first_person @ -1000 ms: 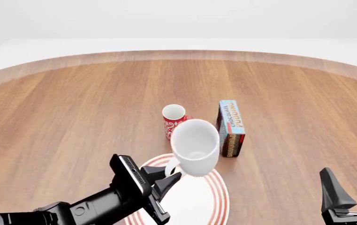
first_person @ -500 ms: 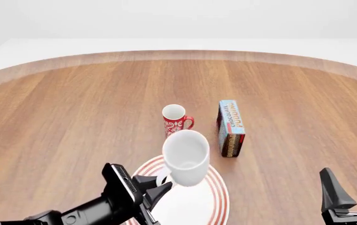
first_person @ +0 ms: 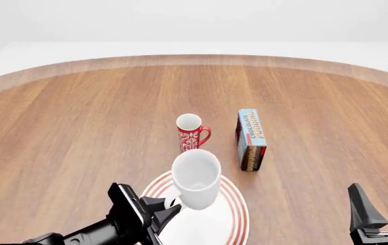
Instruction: Pick up the white mug and put it on the plate, and put the chocolate pudding to the right of the plate.
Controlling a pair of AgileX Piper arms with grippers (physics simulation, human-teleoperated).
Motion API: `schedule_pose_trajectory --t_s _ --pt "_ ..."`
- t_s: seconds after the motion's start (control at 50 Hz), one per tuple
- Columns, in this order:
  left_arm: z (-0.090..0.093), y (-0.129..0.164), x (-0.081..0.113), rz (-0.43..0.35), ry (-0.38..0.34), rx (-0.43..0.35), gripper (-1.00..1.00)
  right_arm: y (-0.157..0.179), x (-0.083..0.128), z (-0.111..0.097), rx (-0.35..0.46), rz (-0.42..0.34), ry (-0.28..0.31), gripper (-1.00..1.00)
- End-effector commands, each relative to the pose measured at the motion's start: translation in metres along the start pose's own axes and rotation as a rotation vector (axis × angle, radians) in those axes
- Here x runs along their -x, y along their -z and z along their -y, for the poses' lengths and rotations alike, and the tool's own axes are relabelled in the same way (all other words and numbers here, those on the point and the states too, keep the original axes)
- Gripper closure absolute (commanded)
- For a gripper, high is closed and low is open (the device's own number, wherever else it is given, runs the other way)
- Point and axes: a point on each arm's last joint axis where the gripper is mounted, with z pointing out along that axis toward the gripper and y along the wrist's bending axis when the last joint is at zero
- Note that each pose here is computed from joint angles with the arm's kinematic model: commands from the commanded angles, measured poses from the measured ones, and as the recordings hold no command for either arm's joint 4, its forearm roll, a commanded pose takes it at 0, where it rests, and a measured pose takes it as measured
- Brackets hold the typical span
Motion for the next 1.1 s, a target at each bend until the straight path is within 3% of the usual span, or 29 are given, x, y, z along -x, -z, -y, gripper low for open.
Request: schedule_pose_trajectory --t_s 0.02,0.7,1.1 --pt "-0.003 0.000 -0.004 -0.023 -0.005 0.011 1.00 0.000 0.000 0.000 0.000 0.001 0.004 -1.00" --pt "-0.004 -0.014 -0.034 -0.105 0.038 0.021 1.00 0.001 0.000 0.000 0.001 0.003 0.005 -1.00" --pt "-0.006 -0.015 -0.041 -0.119 0.053 0.029 1.00 0.002 0.000 0.000 0.002 0.004 0.004 -1.00"
